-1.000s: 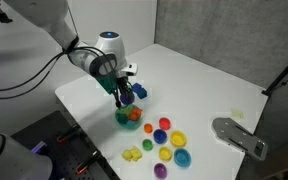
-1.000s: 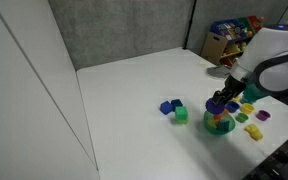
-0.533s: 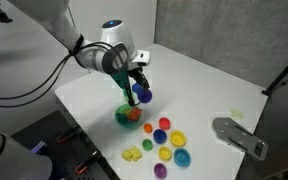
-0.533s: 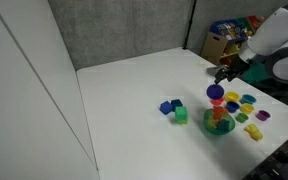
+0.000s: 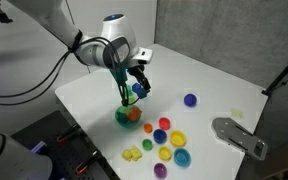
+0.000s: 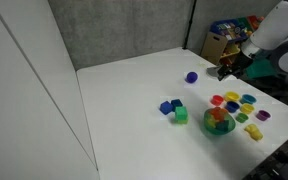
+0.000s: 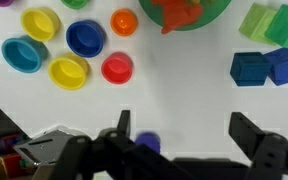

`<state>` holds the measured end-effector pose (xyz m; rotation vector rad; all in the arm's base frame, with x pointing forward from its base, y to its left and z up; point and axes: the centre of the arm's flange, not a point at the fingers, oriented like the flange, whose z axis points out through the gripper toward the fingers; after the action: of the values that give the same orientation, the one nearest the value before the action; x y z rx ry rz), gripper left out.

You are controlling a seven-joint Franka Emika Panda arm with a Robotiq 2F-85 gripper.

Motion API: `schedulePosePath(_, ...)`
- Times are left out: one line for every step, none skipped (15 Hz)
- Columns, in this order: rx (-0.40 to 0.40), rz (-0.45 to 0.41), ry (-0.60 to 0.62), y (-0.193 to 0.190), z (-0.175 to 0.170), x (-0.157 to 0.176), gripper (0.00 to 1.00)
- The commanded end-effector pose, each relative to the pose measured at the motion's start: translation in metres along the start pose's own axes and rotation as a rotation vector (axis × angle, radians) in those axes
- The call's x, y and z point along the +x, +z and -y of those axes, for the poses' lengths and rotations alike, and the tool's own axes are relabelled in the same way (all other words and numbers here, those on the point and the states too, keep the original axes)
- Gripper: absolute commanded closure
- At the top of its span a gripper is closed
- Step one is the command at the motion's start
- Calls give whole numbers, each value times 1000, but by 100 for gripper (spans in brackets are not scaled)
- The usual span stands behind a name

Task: Remove the small blue ball from the green bowl and put it on the table

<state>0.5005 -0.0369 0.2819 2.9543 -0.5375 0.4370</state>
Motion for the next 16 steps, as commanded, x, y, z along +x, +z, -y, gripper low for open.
schedulePosePath(-8, 88, 27, -46, 7, -3, 0)
schedulePosePath(-11, 107, 35, -59, 10, -4, 0)
schedulePosePath(-12, 130, 39, -72, 13, -7, 0)
schedulePosePath(-16, 144, 45, -83, 15, -10, 0)
schedulePosePath(-16, 163, 48, -95, 17, -12, 0)
schedulePosePath(-15, 183, 51, -107, 18, -14, 0)
schedulePosePath(-16, 203, 54, -118, 19, -16, 0)
schedulePosePath(-14, 222, 48, -130, 20, -18, 0)
schedulePosePath(-16, 237, 28, -139, 20, -19, 0)
schedulePosePath(-9, 262, 17, -148, 19, -20, 0)
schedulePosePath(1, 283, -10, -157, 17, -22, 0)
schedulePosePath(10, 306, -31, -163, 16, -23, 0)
schedulePosePath(15, 321, -57, -170, 15, -25, 0)
schedulePosePath(20, 337, -87, -176, 13, -27, 0)
schedulePosePath(27, 351, -118, -181, 13, -29, 0)
schedulePosePath(29, 359, -144, -187, 12, -32, 0)
